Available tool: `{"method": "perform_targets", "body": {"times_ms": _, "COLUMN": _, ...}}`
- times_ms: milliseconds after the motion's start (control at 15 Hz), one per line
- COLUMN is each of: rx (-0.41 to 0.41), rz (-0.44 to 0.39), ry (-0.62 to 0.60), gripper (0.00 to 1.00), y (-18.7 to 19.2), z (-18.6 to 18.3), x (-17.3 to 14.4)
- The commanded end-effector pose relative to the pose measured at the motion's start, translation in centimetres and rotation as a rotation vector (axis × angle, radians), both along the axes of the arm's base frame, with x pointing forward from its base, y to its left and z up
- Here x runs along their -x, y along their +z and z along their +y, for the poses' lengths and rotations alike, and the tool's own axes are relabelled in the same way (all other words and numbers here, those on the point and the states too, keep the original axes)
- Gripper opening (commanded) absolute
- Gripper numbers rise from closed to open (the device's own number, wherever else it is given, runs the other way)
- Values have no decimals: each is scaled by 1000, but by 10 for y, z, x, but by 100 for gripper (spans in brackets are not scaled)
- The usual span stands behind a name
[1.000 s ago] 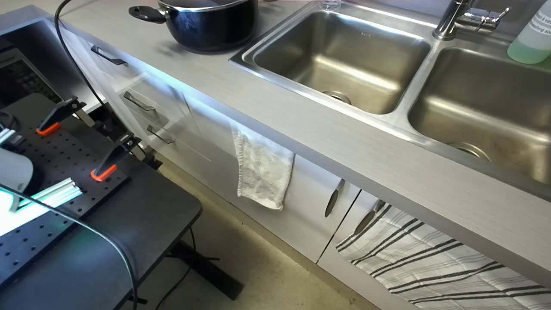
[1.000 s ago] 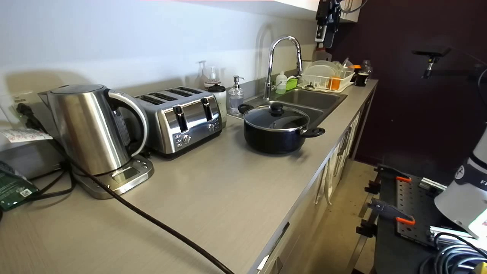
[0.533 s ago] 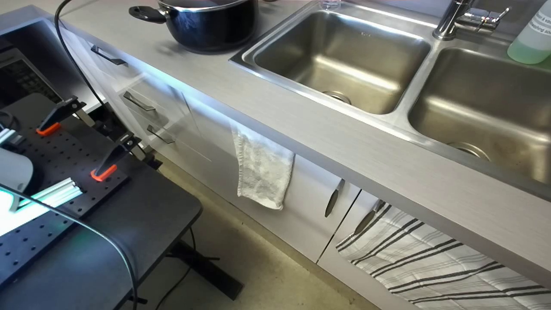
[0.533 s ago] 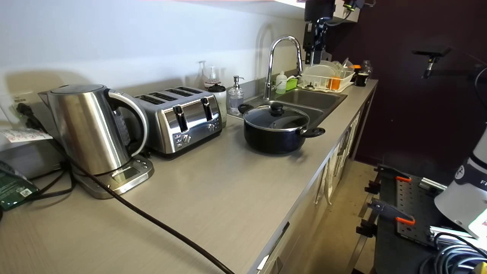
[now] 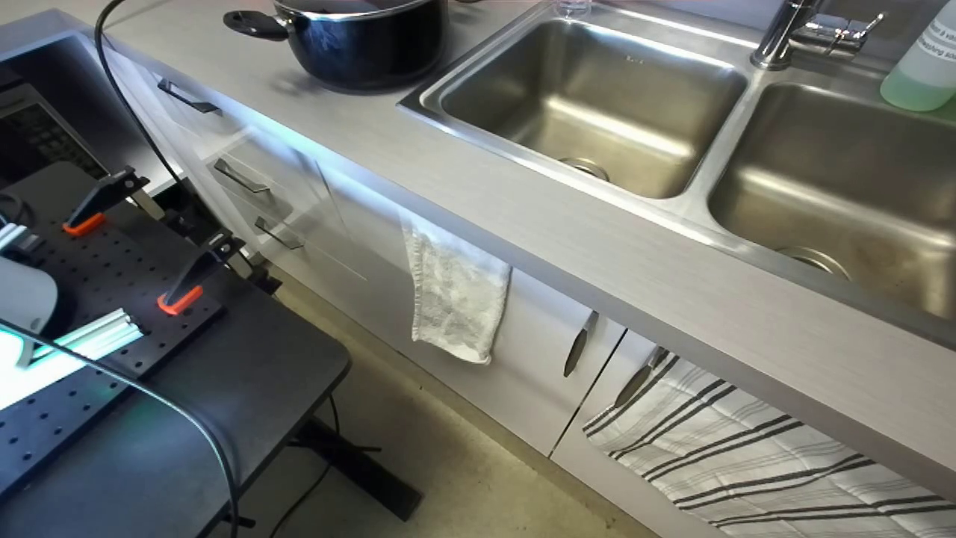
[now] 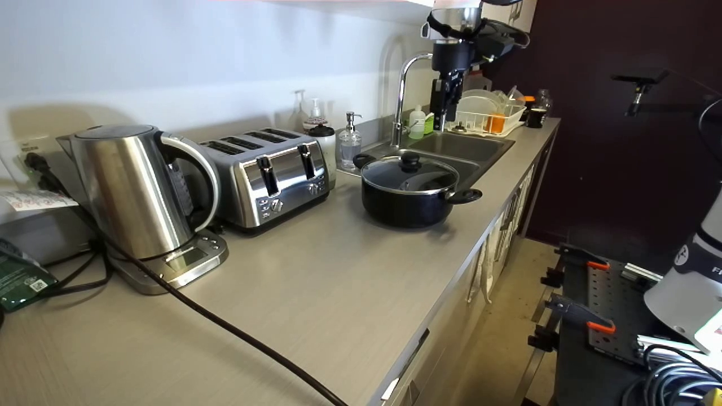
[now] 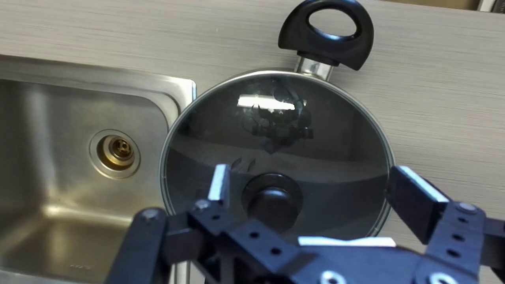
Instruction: Remove the glass lid from the black pot.
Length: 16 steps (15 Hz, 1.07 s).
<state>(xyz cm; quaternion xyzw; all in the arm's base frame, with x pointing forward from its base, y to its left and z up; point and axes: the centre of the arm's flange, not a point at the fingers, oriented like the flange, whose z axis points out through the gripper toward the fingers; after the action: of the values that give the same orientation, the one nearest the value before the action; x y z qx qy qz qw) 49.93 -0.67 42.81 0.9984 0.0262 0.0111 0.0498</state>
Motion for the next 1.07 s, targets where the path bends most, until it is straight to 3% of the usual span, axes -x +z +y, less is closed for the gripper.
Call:
{"method": "perform_targets", "body": {"times_ms": 0, "rx": 17, "rz": -18, "ry": -16, "gripper": 100, "y": -16, "z": -4, "x": -12}}
{"method": "perform_targets", "body": {"times_ms": 1000, "rx": 6, "rz": -40, "ry": -43, "gripper": 100, "y": -70, "z": -21, "x": -60}}
